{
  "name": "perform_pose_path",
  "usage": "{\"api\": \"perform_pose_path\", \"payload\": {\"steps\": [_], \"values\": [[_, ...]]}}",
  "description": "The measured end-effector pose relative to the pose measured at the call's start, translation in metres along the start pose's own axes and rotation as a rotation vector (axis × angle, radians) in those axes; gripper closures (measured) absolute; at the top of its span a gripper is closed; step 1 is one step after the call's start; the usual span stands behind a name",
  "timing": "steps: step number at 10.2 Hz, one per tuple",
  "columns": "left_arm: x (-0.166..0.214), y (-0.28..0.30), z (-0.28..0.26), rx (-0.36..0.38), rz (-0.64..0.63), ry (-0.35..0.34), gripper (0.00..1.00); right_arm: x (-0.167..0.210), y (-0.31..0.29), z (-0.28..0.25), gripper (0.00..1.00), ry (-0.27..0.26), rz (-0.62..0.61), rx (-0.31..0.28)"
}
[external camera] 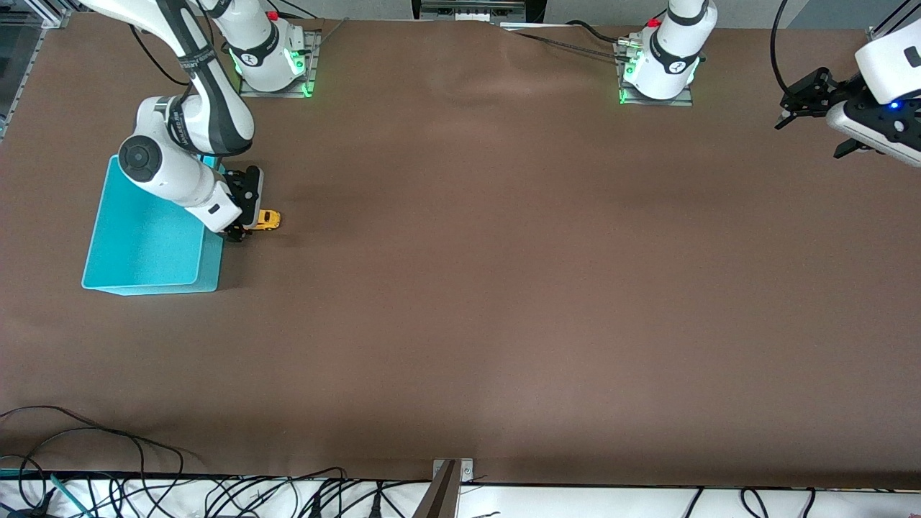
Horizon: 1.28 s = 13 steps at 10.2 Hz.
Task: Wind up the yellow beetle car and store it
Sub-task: 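Close the right gripper on the yellow car and lift it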
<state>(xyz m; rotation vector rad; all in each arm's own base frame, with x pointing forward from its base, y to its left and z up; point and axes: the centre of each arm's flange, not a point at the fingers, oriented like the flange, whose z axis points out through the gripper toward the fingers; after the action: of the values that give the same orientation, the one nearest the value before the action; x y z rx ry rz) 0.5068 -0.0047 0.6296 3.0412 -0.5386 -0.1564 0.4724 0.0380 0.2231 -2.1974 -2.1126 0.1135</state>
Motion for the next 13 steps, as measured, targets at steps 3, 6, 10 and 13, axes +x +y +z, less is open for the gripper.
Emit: {"api": "perform_pose_path", "payload": {"steps": [3, 6, 10, 13], "values": [[0.014, 0.022, -0.016, 0.015, -0.212, 0.033, 0.0, -0.002, -0.006, 0.012, 0.0, 0.001, -0.013, -0.054], [0.031, 0.042, -0.007, 0.015, -0.317, 0.018, 0.0, -0.003, -0.003, 0.022, 0.0, -0.001, -0.017, -0.09], [0.048, 0.035, 0.013, 0.012, -0.348, -0.014, 0.0, -0.003, -0.002, 0.028, 0.31, -0.003, -0.039, -0.102], [0.051, 0.029, 0.007, 0.012, -0.361, 0.002, 0.0, -0.003, 0.0, 0.023, 0.57, -0.002, -0.047, -0.117]]}}
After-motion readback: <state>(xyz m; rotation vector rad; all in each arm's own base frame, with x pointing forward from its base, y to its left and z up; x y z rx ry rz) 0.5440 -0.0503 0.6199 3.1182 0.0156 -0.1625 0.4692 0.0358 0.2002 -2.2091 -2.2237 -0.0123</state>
